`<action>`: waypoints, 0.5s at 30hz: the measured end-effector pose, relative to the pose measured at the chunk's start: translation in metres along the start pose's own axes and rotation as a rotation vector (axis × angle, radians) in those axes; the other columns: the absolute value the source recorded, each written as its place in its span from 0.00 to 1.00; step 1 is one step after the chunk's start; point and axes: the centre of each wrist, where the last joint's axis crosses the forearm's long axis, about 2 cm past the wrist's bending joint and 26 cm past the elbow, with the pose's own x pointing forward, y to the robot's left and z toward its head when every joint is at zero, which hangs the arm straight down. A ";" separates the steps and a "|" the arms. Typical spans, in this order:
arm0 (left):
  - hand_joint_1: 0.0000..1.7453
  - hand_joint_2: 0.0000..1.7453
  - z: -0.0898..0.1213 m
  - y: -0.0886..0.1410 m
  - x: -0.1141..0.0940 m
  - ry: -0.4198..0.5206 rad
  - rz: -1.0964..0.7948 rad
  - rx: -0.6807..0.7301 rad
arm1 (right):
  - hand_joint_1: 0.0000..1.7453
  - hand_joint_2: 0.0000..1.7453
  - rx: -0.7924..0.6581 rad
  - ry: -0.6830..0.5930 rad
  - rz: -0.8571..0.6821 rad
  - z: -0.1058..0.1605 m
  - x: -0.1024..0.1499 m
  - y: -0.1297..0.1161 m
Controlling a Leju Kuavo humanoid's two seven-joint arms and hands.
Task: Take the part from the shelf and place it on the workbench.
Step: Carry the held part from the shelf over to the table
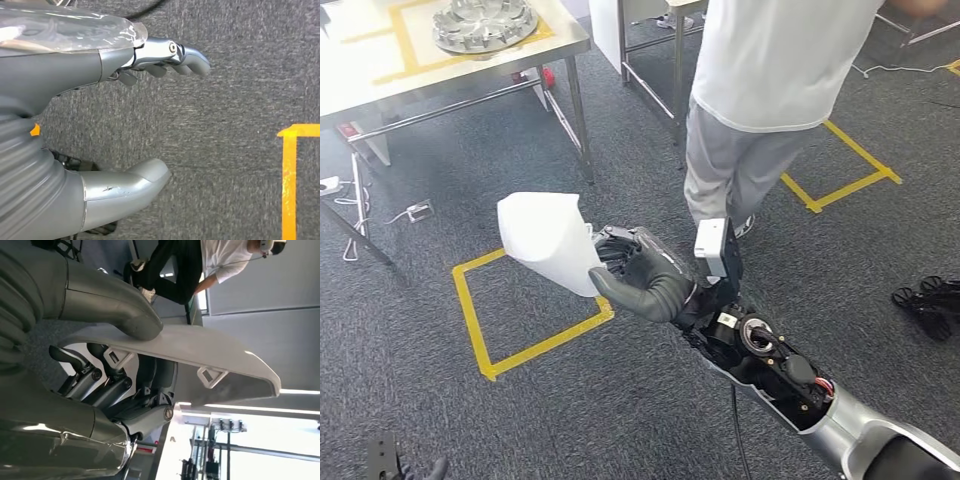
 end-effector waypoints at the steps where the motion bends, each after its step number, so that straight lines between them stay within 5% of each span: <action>1: 0.00 1.00 0.000 0.000 0.000 0.000 -0.005 0.004 | 1.00 1.00 0.001 0.001 -0.001 0.000 0.000 0.000; 15: 0.00 1.00 0.000 0.000 0.001 -0.005 -0.046 0.033 | 1.00 1.00 0.010 -0.002 0.007 -0.003 0.001 -0.001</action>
